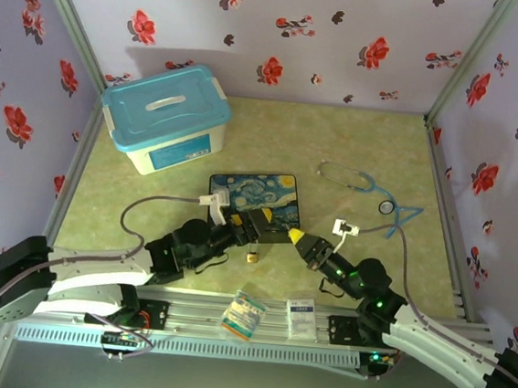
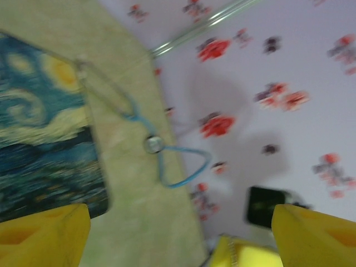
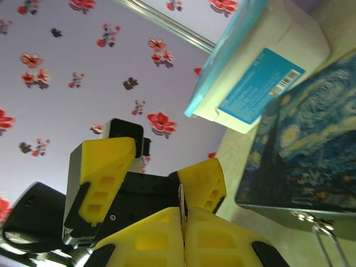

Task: Unlock a padlock with a key

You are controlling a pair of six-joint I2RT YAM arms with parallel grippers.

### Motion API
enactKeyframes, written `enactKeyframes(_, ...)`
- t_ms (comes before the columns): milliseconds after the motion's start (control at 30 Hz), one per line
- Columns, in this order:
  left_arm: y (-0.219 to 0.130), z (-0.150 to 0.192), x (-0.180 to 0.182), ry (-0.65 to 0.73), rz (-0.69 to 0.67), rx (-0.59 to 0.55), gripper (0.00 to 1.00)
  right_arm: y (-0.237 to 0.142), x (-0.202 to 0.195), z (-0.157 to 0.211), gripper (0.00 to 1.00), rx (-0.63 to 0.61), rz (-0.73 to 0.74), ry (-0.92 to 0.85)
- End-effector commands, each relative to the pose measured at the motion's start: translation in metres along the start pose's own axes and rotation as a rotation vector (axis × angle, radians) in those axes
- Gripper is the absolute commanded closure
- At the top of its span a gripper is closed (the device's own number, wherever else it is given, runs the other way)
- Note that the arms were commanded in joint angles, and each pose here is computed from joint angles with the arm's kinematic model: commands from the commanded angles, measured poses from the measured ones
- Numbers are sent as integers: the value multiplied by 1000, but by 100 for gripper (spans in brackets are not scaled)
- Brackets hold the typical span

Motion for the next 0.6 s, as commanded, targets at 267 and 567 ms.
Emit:
enactKeyframes(267,-20,65,73,169,-354,320,17,-6,-12,-5,100,-36,141,-77)
enactKeyframes(567,0,90,81,311,-458,470,19,-7,-17,-3,100,-18,167,-72)
Point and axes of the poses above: each hand's point on the last joint's axis, 136 mm out from that joint toward the fingers, its own y axis out along the fingers, its own x axis along the line the jaws close on, z = x × y, the point moved 7 cm from there along -y, back along the fingers, and after that the axes turned 14 degrees about y, right-handed, at the moved point
